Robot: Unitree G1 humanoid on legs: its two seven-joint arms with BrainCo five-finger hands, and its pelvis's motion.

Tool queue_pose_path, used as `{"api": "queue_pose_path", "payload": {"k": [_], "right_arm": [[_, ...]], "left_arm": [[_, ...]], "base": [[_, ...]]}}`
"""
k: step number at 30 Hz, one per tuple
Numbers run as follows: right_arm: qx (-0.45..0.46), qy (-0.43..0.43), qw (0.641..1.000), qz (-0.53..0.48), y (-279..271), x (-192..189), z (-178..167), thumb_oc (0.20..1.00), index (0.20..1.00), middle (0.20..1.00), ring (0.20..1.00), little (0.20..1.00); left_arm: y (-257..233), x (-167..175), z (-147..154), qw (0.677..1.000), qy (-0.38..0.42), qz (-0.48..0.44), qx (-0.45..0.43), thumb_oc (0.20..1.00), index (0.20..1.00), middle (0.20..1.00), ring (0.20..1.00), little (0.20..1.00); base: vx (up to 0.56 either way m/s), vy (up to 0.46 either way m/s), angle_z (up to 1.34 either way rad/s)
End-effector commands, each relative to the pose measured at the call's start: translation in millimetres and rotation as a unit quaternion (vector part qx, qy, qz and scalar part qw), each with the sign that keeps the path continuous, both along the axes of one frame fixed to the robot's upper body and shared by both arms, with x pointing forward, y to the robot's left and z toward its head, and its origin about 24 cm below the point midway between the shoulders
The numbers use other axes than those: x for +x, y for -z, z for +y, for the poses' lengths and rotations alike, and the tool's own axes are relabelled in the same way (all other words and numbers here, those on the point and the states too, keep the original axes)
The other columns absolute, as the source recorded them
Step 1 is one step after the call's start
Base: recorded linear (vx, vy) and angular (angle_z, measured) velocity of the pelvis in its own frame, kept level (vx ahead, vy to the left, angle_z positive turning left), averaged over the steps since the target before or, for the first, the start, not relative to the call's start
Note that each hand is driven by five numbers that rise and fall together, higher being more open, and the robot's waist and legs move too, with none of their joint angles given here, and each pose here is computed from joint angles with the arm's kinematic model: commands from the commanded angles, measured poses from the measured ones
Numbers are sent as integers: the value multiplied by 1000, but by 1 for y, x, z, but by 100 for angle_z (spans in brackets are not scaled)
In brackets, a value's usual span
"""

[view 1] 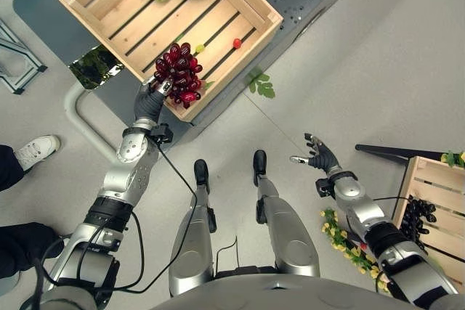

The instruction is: Pick up the fruits from the basket on one side to the basket on the other side

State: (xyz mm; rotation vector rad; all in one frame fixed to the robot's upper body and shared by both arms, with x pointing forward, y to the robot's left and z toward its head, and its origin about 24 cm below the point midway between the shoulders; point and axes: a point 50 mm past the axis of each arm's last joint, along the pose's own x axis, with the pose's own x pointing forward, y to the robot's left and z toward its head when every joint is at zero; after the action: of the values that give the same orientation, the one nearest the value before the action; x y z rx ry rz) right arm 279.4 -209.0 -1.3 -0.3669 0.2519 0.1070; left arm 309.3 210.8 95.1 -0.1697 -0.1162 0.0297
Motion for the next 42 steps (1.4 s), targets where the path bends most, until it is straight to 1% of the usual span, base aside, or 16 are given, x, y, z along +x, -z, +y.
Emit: {"api": "queue_pose_path", "payload": {"k": [1, 5, 9, 12, 15, 29, 38, 42], "right_arm": [[-22, -23, 999, -43, -15, 3, 1, 1000, 1000, 1000, 1000, 1000], [-30, -49, 994, -98, -42, 14, 10, 1000, 1000, 1000, 1000, 1000], [-36, -68, 989, -124, -56, 18, 17, 1000, 1000, 1000, 1000, 1000], [-35, -94, 985, -142, -66, 23, 30, 1000, 1000, 1000, 1000, 1000], [-34, -104, 983, -149, -69, 24, 36, 1000, 1000, 1000, 1000, 1000], [-58, -173, 964, -193, -94, 43, 81, 1000, 1000, 1000, 1000, 1000], [-54, -202, 955, -208, -105, 50, 106, 1000, 1000, 1000, 1000, 1000], [-43, -221, 951, -213, -110, 52, 123, 1000, 1000, 1000, 1000, 1000]], "left_arm": [[-6, -8, -2, 999, 14, -30, 0, 200, 200, 200, 200, 200], [-14, -8, -10, 998, 25, -53, 11, 200, 200, 200, 200, 200], [-17, -9, -15, 997, 32, -64, 15, 200, 200, 200, 200, 200], [-20, -9, -22, 996, 42, -72, 14, 200, 200, 200, 200, 200], [-20, -10, -24, 996, 44, -75, 15, 200, 200, 200, 200, 200], [-27, -11, -55, 991, 97, -94, 5, 200, 200, 200, 200, 200], [-29, -11, -72, 987, 125, -98, -4, 200, 200, 200, 200, 200], [-30, -10, -80, 986, 136, -101, -9, 200, 200, 200, 200, 200]], "base": [[0, 0, 0], [9, -5, 0], [42, -12, 0], [33, -15, 0], [20, -8, 3], [0, 0, 0], [0, -2, 1], [0, 0, 0]]}}
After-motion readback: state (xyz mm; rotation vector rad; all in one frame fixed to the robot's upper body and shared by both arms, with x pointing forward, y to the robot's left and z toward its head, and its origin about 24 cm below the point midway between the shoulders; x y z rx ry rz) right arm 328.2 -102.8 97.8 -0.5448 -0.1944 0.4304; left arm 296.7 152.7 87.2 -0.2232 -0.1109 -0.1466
